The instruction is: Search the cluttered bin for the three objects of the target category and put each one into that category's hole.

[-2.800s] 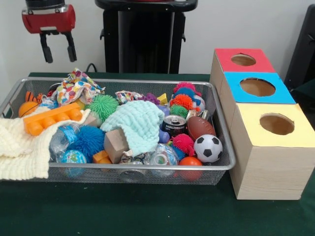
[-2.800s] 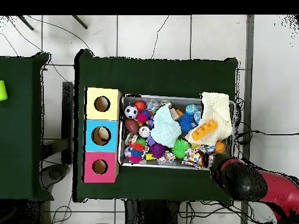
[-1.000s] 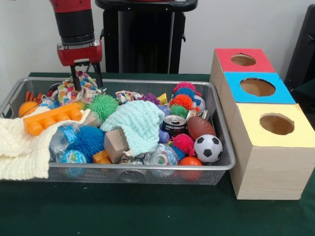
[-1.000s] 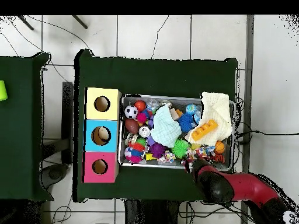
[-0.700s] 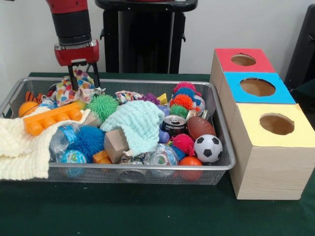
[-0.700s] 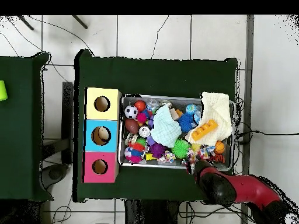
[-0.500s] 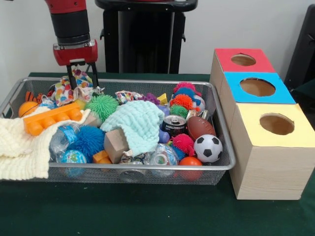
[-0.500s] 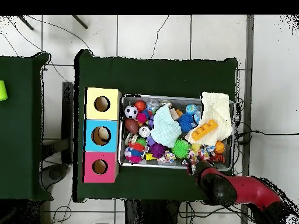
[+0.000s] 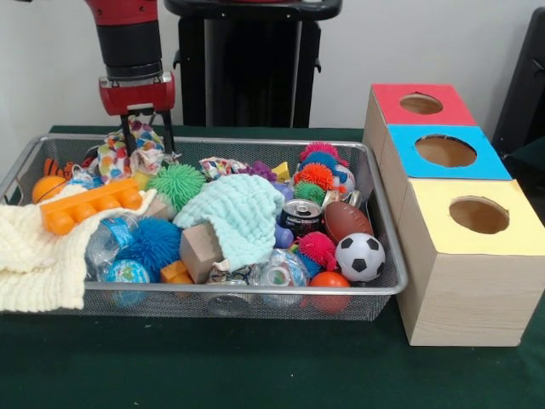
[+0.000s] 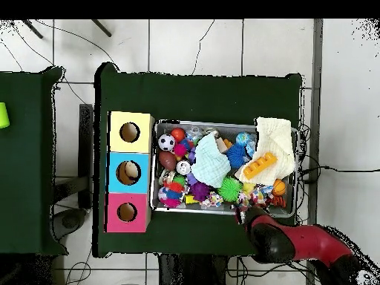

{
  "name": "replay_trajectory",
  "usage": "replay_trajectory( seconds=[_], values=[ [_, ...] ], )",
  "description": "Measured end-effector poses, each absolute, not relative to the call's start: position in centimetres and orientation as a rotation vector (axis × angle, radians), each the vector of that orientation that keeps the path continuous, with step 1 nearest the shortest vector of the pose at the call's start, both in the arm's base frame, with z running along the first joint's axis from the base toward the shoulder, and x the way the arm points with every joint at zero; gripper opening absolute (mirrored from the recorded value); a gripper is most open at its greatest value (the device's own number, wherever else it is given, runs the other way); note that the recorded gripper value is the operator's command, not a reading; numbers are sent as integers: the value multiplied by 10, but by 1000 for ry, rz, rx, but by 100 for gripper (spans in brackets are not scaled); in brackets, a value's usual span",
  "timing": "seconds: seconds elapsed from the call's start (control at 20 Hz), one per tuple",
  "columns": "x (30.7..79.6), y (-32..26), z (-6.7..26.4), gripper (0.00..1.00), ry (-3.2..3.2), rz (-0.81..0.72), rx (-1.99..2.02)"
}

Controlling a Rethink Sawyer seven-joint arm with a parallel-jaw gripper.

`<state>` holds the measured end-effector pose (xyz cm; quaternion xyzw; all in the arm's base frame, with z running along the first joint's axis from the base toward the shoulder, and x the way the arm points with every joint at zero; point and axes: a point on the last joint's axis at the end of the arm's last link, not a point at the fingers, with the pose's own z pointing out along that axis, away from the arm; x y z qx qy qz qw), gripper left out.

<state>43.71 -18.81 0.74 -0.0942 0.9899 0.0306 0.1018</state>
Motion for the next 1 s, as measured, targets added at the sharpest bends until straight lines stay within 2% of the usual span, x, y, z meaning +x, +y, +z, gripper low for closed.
replay_trajectory(
  seconds=[0.5, 0.55, 1.0],
  values=[
    [436, -171, -6, 100, 2942, 96, -320],
    [439, -172, -7, 0, 2924, 95, -313],
    [438, -178, -8, 0, 2889, 83, -284]
  ],
)
